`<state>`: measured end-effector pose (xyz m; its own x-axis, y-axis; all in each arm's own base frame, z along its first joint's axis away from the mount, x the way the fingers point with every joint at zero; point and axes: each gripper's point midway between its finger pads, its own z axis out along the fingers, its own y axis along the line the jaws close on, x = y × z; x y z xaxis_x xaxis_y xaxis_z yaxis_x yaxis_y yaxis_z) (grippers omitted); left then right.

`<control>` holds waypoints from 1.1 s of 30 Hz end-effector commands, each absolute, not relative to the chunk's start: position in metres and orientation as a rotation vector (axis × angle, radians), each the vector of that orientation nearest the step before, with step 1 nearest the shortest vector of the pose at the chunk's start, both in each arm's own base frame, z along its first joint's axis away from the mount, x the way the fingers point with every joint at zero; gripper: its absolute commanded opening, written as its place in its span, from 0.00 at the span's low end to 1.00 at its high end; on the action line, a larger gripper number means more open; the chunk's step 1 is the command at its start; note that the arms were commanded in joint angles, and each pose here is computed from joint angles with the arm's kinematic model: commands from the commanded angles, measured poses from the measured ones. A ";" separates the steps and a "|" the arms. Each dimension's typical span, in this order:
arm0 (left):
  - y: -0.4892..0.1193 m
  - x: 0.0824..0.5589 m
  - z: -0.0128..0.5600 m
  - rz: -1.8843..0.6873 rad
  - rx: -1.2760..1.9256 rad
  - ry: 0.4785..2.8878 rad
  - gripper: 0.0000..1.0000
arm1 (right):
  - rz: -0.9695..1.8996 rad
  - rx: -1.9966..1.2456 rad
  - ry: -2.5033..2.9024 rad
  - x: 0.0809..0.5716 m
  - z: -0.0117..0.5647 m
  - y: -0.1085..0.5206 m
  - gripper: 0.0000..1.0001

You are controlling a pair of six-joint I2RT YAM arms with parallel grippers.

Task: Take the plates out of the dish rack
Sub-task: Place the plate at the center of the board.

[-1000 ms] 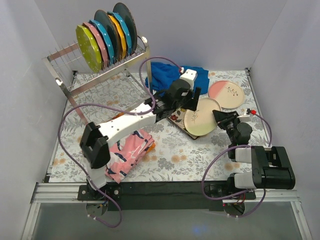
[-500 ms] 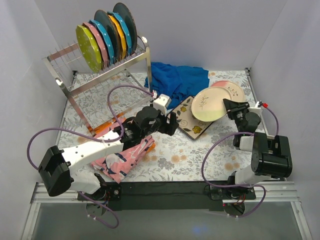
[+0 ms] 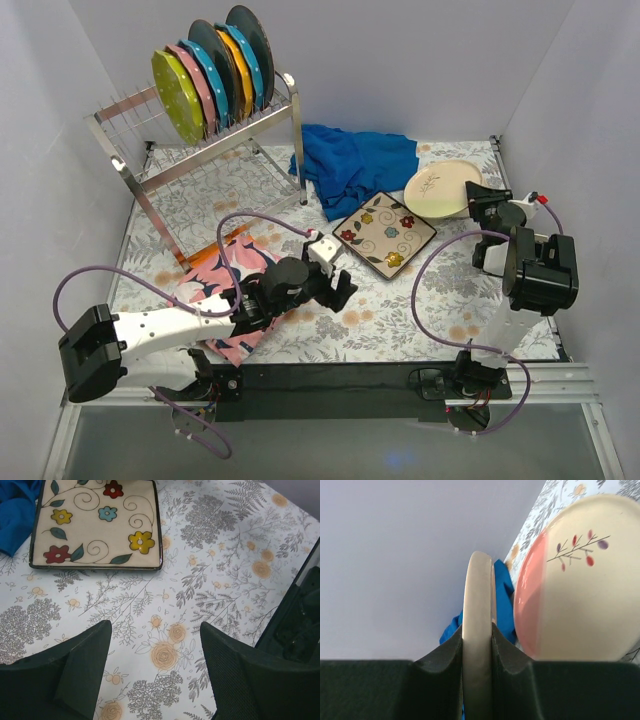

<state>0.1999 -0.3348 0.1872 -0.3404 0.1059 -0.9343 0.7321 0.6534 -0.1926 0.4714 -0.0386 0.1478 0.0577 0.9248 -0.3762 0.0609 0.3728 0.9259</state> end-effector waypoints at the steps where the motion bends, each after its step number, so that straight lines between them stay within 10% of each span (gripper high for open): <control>1: -0.325 0.207 0.183 -0.656 0.682 1.723 0.70 | 0.950 0.650 0.829 0.465 0.302 -0.057 0.01; 20: -0.313 0.204 0.167 -0.655 0.661 1.678 0.71 | 0.849 0.845 0.862 0.505 0.230 -0.105 0.01; 33: -0.310 0.206 0.164 -0.634 0.652 1.690 0.71 | 0.717 1.054 1.193 0.493 0.132 -0.101 0.44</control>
<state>0.2040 -0.3150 0.1561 -0.2111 0.1066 -0.9716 0.7241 0.6848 -0.0821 0.4907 -0.0944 0.0709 0.1868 0.9237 -0.3344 0.2340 0.2888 0.9284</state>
